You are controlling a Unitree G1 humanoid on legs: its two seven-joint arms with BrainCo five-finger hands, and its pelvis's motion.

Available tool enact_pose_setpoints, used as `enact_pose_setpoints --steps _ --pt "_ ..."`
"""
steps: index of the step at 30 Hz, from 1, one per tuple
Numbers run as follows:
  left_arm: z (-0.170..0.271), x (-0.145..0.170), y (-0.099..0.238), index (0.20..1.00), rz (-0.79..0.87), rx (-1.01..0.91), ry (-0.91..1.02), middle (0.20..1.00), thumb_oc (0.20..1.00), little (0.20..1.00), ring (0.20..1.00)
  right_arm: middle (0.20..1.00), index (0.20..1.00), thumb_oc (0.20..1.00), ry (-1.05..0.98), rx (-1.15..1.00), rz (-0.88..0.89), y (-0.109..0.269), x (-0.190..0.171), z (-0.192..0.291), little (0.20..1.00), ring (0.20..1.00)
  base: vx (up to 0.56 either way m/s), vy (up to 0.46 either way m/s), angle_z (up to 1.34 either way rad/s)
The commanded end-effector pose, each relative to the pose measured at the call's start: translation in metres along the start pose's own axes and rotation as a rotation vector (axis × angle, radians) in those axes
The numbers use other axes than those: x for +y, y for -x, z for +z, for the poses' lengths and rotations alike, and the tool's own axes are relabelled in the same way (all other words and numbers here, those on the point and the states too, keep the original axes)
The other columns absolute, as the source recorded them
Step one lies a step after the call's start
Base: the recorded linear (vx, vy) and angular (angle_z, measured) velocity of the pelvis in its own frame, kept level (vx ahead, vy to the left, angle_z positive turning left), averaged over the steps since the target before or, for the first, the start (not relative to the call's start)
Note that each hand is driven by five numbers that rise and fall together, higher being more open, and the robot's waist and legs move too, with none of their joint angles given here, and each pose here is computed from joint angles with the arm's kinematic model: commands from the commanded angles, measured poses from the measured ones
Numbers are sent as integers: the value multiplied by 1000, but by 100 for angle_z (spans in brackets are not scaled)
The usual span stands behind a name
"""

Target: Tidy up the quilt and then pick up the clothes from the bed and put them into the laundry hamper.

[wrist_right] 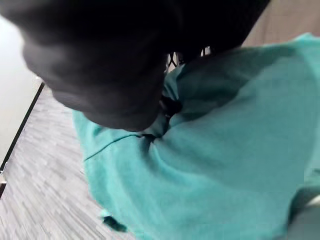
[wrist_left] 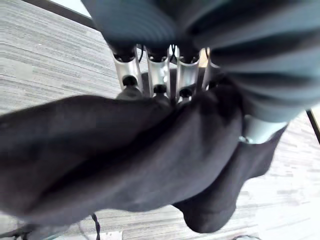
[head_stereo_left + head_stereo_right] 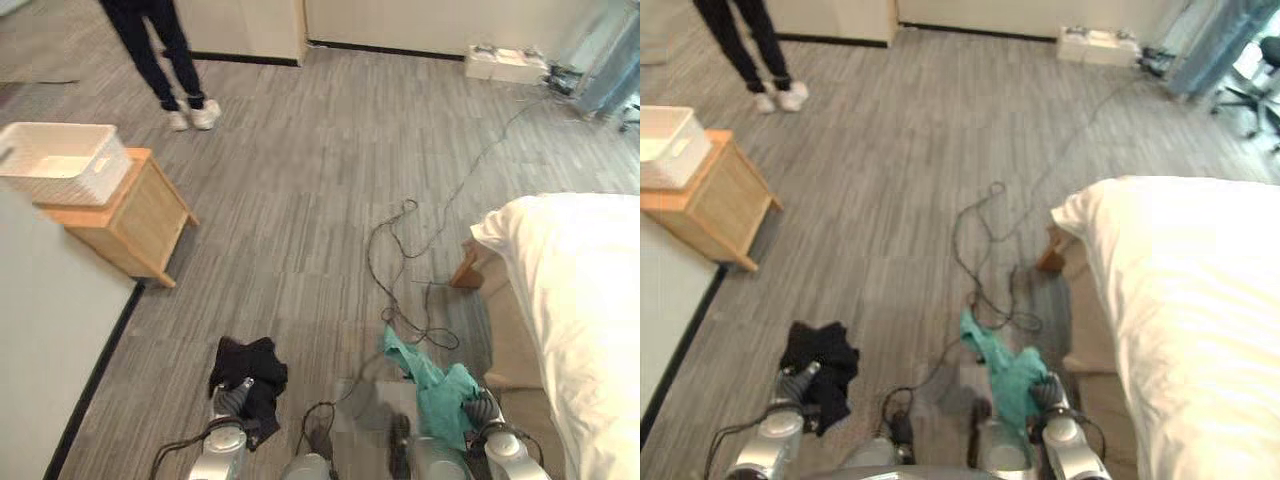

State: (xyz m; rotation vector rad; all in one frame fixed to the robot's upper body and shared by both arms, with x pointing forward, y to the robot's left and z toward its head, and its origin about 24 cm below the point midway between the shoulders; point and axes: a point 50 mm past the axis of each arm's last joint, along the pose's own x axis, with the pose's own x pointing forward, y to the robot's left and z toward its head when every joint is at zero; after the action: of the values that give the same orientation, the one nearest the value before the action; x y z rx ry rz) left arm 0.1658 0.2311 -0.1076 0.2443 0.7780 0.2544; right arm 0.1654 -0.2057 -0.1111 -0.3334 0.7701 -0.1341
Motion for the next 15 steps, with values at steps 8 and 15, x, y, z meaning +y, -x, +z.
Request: enact_pose_setpoints --steps 8,15 --pt "-13 -20 0 200 -71 49 -139 200 200 200 200 200 200 200 101 32 -52 -9 -23 -4 200 200 103 -149 0" --pt "-17 -20 3 200 -42 64 -95 200 200 200 200 200 200 200 139 -27 -69 -11 -33 12 200 200 280 -194 -15"
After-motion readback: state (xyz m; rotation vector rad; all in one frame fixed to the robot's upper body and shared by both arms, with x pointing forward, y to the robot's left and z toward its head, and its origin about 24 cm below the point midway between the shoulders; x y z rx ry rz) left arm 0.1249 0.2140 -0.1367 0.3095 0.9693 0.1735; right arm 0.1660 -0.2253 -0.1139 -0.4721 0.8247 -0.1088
